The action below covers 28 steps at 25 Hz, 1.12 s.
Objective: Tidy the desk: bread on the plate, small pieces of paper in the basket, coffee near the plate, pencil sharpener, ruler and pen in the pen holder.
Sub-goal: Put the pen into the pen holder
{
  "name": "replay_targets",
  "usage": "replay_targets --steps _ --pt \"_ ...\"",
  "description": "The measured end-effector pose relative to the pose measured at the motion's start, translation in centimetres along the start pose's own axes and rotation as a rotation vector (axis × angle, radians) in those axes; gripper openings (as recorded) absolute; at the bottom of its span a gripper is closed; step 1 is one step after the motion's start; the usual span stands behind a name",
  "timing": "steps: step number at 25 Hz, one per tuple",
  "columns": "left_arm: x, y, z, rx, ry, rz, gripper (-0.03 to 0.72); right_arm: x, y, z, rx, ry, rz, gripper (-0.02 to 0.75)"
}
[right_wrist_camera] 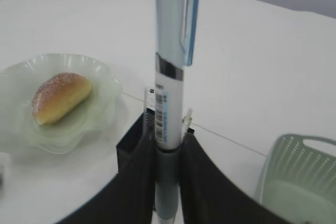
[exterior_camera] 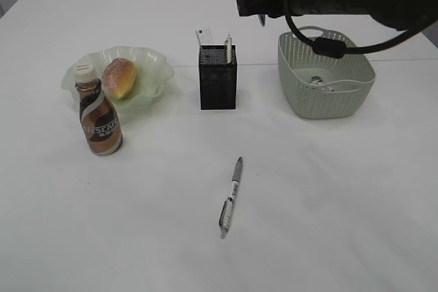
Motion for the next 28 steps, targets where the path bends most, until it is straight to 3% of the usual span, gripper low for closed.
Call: replay_targets --steps 8,14,28 --pt "0.0 0.0 0.0 0.0 0.0 0.0 0.246 -0.9 -3.2 -0.4 -0.254 0.022 -0.009 0.118" --pt "0.0 0.0 0.0 0.0 0.0 0.0 0.245 -3.6 -0.8 -2.5 -0.278 0.08 -0.112 0.118" --pt "0.1 0.0 0.0 -0.002 -0.004 -0.001 0.245 -3.3 0.5 -8.1 -0.351 0.084 -0.161 0.118"
Point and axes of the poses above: a point on each arm's last joint axis where the gripper is mounted, z pointing back along that axis away from the gripper, x along the wrist's bending axis when the last joint is at zero, y = z × x, the point moved 9 cm from there along -z, pointing out along that axis toward the gripper, and after that the axes turned 13 degrees about z, right-handed, at the moved point
